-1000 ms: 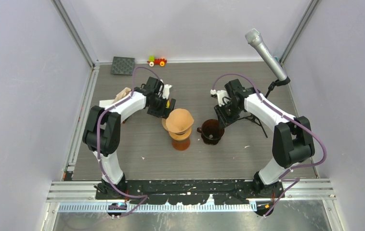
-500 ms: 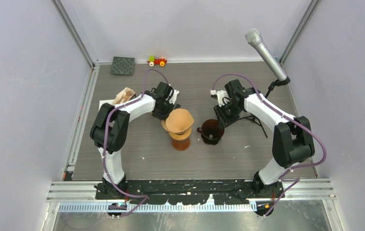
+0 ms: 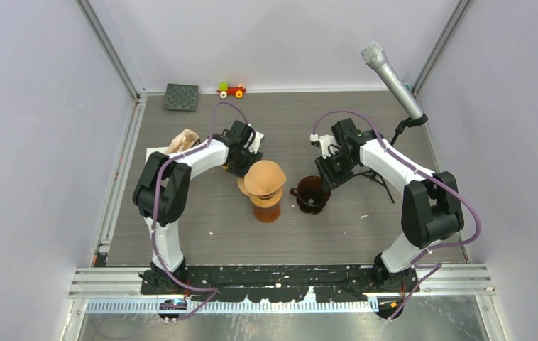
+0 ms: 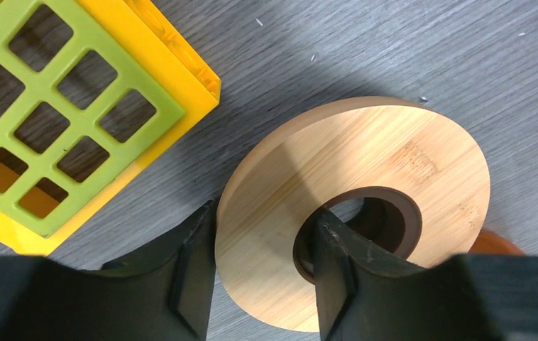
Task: Place the coffee filter in the dripper
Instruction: Pick up the dripper holder from the center of the board.
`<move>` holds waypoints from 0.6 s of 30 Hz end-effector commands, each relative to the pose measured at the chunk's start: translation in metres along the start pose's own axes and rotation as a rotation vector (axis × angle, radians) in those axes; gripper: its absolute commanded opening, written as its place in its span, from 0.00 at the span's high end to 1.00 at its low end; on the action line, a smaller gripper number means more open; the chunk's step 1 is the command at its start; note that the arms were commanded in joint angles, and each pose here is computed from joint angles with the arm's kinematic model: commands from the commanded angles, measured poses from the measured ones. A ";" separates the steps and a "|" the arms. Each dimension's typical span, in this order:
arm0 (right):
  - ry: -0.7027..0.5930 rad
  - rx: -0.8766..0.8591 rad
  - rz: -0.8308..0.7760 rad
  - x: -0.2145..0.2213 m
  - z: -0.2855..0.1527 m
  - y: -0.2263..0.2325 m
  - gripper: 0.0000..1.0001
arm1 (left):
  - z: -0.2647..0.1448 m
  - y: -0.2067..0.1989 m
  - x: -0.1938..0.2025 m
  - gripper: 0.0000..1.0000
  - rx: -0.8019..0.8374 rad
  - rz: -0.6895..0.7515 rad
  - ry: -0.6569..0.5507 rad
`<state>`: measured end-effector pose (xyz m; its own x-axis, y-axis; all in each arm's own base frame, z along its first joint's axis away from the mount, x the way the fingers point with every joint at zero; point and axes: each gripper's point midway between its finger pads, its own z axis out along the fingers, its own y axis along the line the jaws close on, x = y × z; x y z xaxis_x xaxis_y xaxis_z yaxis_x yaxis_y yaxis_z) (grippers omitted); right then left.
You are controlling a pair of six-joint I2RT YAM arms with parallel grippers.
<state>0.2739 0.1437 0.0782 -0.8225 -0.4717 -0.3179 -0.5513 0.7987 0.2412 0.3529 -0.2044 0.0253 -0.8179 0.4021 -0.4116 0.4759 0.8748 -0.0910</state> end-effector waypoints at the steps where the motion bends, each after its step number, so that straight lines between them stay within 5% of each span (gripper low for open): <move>1: -0.044 -0.005 -0.032 -0.006 -0.010 0.005 0.62 | -0.007 0.005 -0.001 0.61 0.035 -0.022 -0.012; 9: -0.088 -0.006 -0.047 -0.022 -0.028 0.009 0.53 | -0.047 0.022 -0.014 0.79 0.095 -0.087 -0.096; 18: -0.213 0.008 -0.085 -0.060 -0.071 0.019 0.45 | -0.113 0.044 -0.027 0.81 -0.025 -0.045 -0.251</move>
<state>0.2932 0.1521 0.1220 -0.7856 -0.4591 -0.4147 -0.5764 0.7868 0.2208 0.3587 -0.1567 0.0981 -0.7978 0.2807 -0.5336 0.4164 0.8965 -0.1510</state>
